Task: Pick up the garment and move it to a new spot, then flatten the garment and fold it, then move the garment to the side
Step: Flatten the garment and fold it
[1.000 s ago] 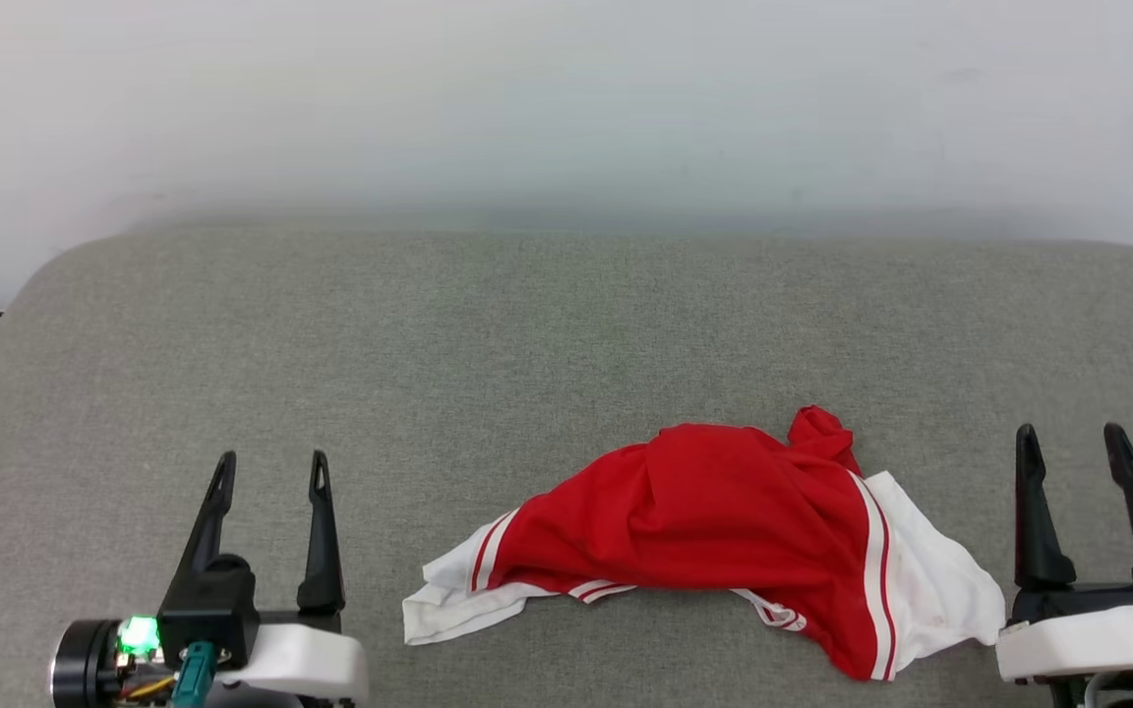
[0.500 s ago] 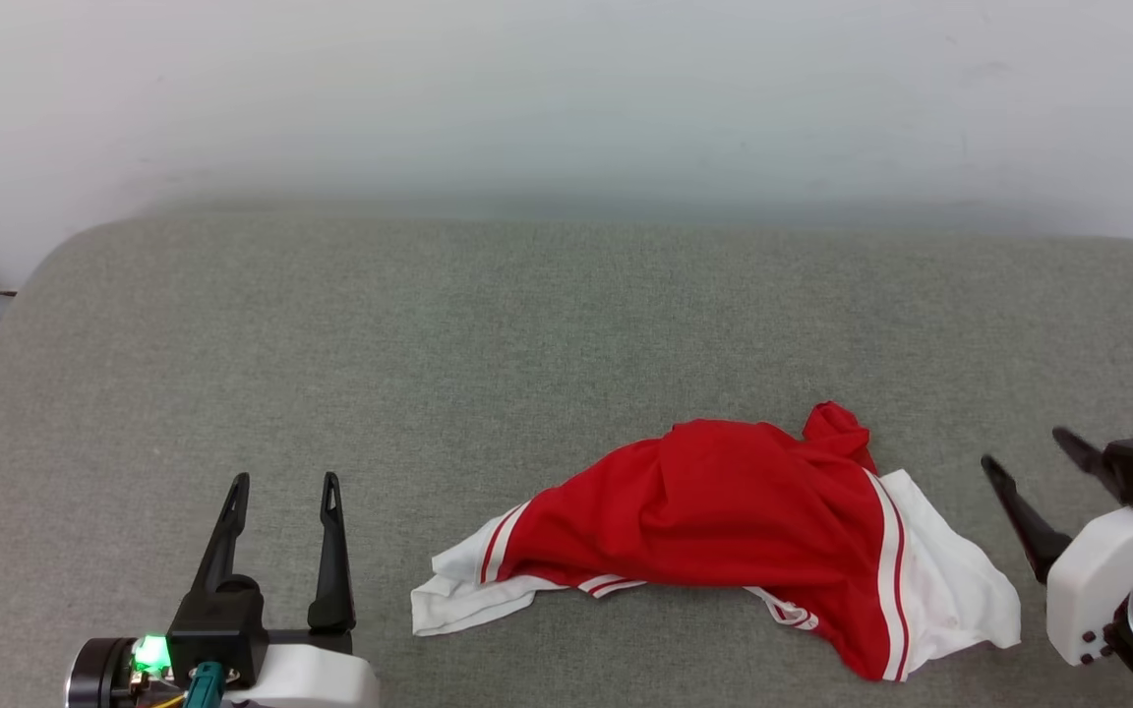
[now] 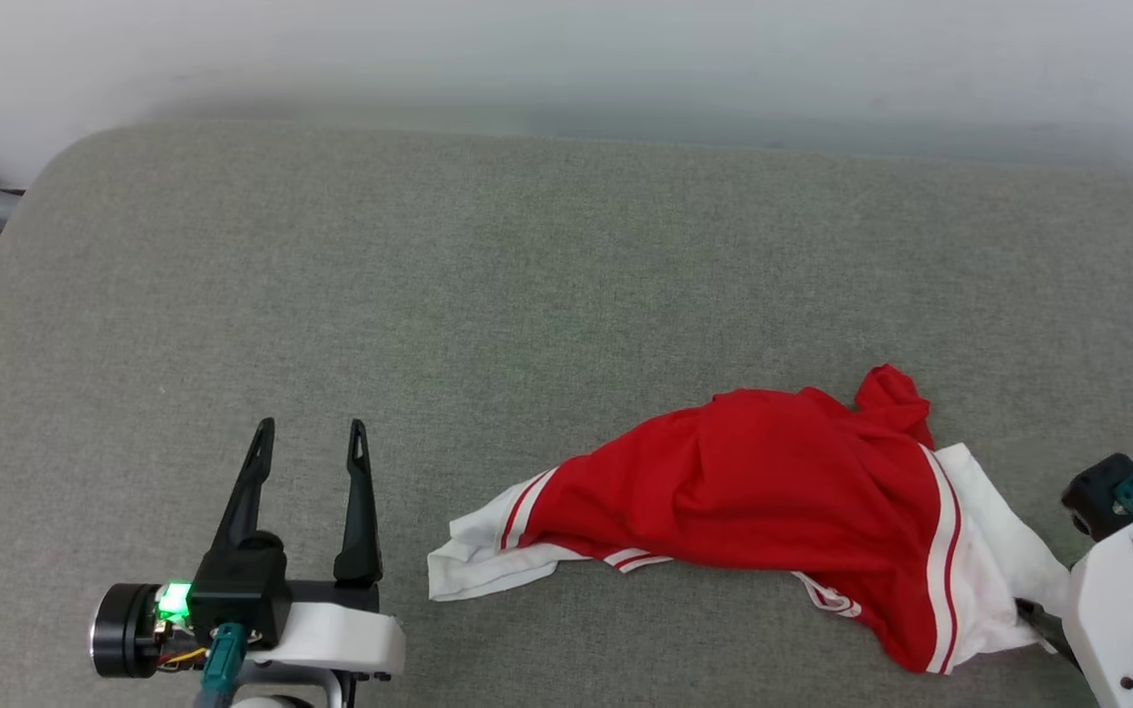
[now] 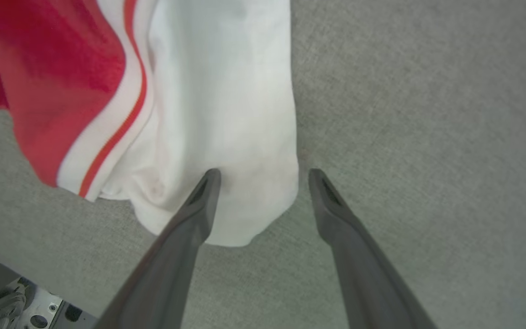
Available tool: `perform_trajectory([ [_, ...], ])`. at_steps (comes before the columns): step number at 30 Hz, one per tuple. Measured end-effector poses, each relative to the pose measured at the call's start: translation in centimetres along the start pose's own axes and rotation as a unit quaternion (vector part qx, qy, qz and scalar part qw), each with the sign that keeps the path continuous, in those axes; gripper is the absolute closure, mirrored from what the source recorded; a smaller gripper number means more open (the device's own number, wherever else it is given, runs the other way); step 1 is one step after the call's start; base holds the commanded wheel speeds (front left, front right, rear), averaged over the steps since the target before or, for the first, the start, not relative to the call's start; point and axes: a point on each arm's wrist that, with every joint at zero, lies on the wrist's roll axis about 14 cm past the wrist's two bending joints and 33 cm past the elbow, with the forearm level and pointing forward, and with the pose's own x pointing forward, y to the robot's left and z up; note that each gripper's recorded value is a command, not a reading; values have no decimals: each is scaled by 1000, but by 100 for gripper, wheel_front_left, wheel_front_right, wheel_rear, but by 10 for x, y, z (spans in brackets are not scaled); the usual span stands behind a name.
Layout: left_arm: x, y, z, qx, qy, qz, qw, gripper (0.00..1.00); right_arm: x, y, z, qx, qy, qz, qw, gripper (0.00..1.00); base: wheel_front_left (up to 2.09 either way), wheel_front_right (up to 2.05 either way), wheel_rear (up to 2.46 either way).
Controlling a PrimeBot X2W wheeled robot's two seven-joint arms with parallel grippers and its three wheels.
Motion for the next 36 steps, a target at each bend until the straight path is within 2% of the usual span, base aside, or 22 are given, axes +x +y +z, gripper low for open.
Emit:
perform_trajectory([
  [8,9,5,-14,3,17,10,1000,0,35,8,-25,-15,76,27,997,0,0,0,0],
  [12,10,9,-17,6,21,16,1000,0,41,12,-31,-14,85,37,996,0,0,0,0],
  [13,10,10,-17,7,21,16,1000,0,41,12,-30,-12,83,38,996,52,0,0,0],
  [14,10,9,-17,7,21,15,1000,0,41,13,-29,-12,78,39,996,66,0,0,0],
  [15,10,10,-16,6,20,16,1000,0,40,13,-28,-11,70,38,997,100,0,0,0],
  [22,2,6,-10,6,13,9,1000,0,22,9,3,25,-35,31,999,100,0,0,0],
  [26,-6,1,-6,4,9,1,1000,0,-4,-17,15,52,-91,-5,994,100,0,0,0],
  [30,-13,0,-3,4,6,-2,1000,0,-28,-39,-3,87,-105,-38,990,100,0,0,0],
  [31,-12,-3,-1,2,2,-9,1000,0,-41,-54,-27,119,-98,-63,986,100,0,0,0],
  [36,-16,-8,-3,0,7,-18,1000,0,-51,-74,-80,174,-55,-104,978,100,0,0,0],
])
